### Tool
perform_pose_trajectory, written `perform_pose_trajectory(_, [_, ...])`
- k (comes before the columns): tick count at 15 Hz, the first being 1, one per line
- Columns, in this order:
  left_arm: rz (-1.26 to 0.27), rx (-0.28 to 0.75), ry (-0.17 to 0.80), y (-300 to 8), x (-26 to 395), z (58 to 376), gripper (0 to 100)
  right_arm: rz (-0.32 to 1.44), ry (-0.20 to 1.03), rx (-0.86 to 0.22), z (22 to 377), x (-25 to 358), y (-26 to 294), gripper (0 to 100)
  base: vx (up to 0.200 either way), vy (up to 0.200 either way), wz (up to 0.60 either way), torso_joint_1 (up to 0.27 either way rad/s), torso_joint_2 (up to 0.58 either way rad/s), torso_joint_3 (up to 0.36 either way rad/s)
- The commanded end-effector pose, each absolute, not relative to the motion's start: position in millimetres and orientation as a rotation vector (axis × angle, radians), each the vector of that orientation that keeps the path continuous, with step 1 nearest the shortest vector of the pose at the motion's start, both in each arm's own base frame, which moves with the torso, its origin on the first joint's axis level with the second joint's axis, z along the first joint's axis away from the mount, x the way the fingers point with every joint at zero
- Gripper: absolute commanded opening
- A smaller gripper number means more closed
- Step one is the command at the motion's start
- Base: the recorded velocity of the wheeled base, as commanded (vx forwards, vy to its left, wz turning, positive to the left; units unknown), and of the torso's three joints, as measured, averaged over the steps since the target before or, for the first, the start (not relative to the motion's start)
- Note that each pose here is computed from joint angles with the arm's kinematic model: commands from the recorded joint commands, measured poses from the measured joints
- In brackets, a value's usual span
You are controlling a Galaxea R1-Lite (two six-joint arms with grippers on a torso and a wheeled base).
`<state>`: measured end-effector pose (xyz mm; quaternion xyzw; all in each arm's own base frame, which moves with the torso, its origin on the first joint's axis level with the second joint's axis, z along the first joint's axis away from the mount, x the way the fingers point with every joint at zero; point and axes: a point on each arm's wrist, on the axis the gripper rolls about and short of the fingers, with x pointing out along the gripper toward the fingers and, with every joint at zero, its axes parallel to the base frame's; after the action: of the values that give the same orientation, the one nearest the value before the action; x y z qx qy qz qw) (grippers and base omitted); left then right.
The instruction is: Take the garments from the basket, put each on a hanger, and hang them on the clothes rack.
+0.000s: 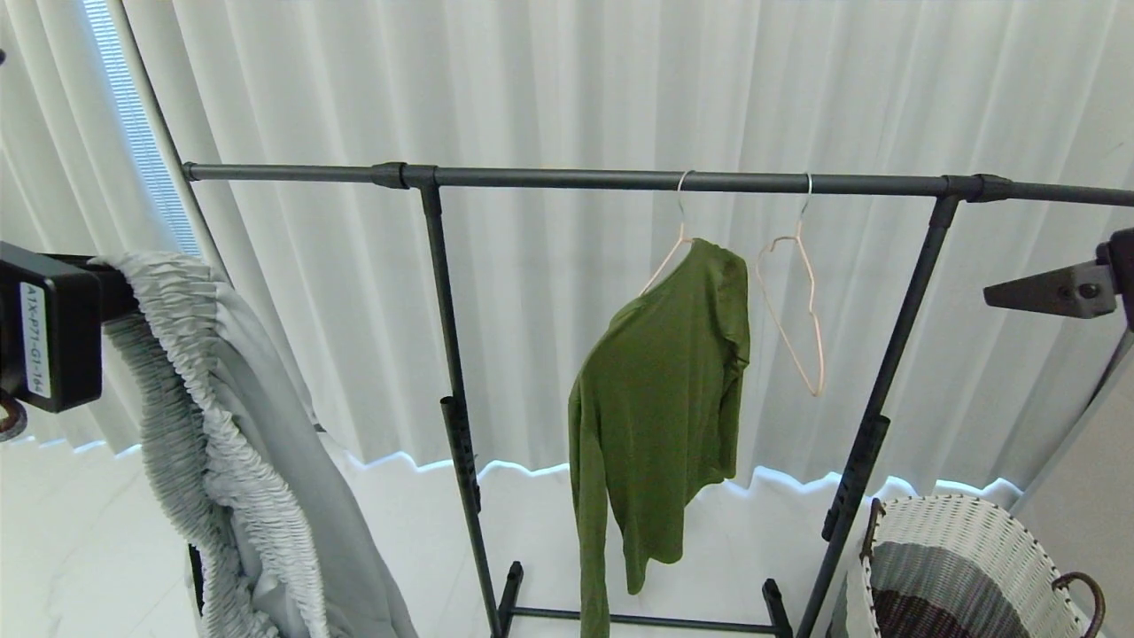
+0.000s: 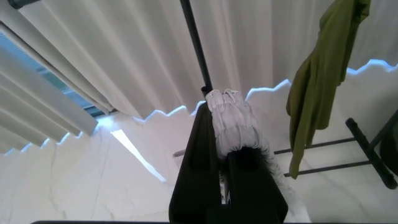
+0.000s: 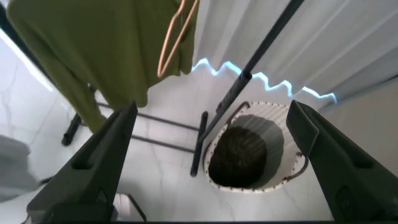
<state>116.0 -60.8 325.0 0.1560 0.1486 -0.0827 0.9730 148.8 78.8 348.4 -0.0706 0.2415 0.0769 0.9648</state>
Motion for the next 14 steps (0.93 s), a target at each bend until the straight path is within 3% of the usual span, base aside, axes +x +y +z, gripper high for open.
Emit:
perform_pose_trajectory(1, [-0.167,0.319,0.305,-62,117,324,0,0.139,0.488,-0.150,332,162,82,100,0.200,0.000,0.00,0.002,0.00,0.002])
perform_pose_trajectory(12, [-0.169,0.332,0.345,-68,128,317,0,0.120,0.579,-0.097,305,202,99,100,0.200,0.000,0.00,0.002,0.00,0.002])
perform_pose_trajectory(14, [-0.170,0.338,0.352,-68,127,314,0,0.111,0.622,-0.074,294,213,108,100,0.000,0.000,0.00,0.000,0.00,0.000])
